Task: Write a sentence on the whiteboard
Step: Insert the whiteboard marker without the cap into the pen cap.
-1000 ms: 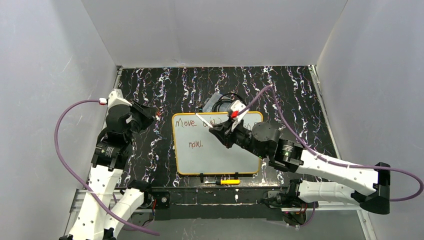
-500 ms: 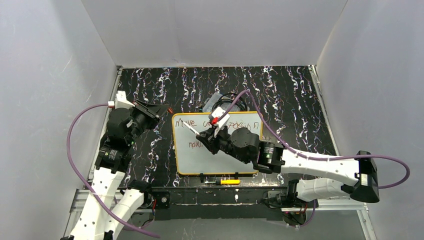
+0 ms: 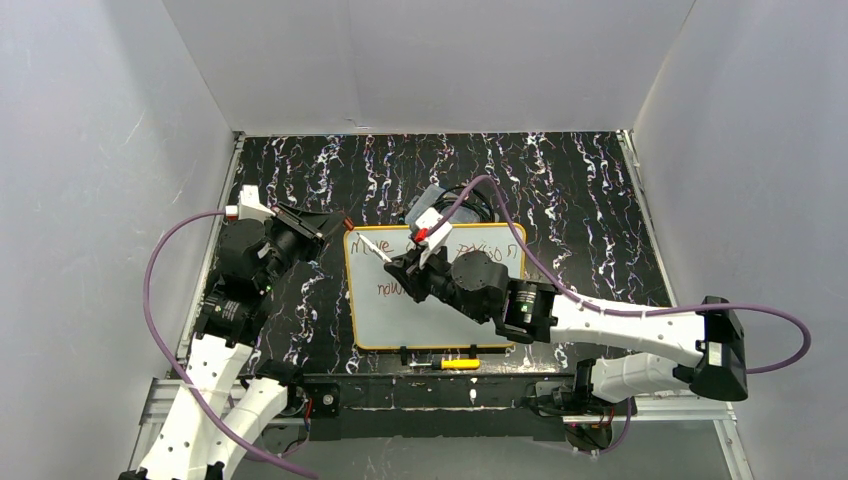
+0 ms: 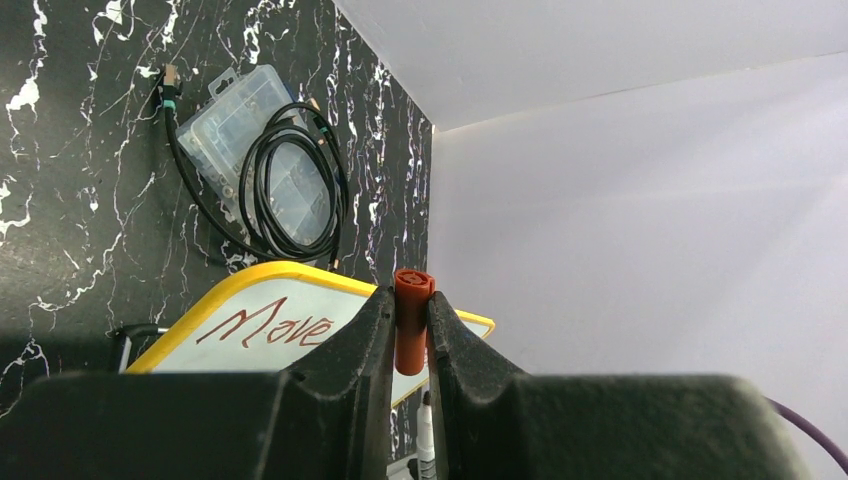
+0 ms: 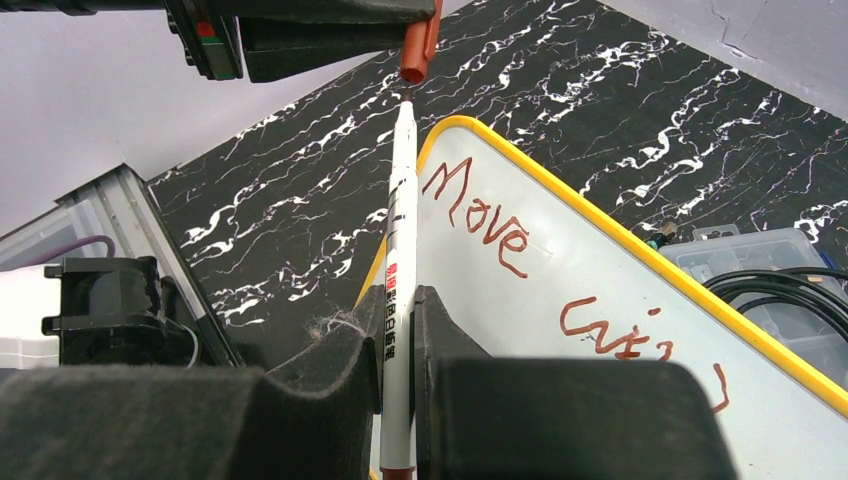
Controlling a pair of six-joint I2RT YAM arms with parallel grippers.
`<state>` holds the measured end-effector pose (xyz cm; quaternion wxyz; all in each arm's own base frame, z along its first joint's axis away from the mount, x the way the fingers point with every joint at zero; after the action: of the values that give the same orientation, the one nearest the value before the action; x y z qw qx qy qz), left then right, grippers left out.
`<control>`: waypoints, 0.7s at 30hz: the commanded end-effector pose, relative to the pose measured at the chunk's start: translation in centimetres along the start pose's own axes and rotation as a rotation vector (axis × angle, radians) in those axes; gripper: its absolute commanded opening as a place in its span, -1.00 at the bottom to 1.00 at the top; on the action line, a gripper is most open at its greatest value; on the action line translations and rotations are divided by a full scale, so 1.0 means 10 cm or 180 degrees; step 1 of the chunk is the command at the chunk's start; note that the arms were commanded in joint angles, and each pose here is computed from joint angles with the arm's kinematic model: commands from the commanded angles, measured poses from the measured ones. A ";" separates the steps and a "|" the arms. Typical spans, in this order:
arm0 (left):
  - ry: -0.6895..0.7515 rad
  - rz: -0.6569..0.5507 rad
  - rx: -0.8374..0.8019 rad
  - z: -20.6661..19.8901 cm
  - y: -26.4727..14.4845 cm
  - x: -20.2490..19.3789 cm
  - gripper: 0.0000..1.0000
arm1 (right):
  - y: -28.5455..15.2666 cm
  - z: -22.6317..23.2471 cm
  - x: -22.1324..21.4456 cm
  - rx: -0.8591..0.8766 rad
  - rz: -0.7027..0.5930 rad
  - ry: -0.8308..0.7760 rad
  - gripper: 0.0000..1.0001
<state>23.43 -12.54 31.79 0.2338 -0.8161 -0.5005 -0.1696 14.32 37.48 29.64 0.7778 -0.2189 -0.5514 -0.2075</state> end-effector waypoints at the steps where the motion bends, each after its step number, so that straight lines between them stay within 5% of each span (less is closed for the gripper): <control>1: -0.0006 0.0003 -0.0104 -0.04 -0.01 -0.02 -1.00 | 0.05 0.14 0.29 0.0090 -0.0265 0.0111 -0.97; 21: -0.0017 0.0076 -0.0122 -0.03 -0.01 -0.07 -1.00 | 0.09 0.08 0.31 -0.0047 -0.0327 0.0075 -0.97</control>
<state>23.36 -12.87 31.63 0.2259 -0.8211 -0.4963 -0.1687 14.74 37.99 28.73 0.7739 -0.2323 -0.5509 -0.2088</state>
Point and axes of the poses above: each gripper's point midway between its finger pads, its own y axis out along the fingers, its own z axis along the line the jaws close on, x = y × z, the point moved 2 cm from there along -y, back along the fingers, and after that the axes turned 10 degrees about y, right-handed, at the moved point
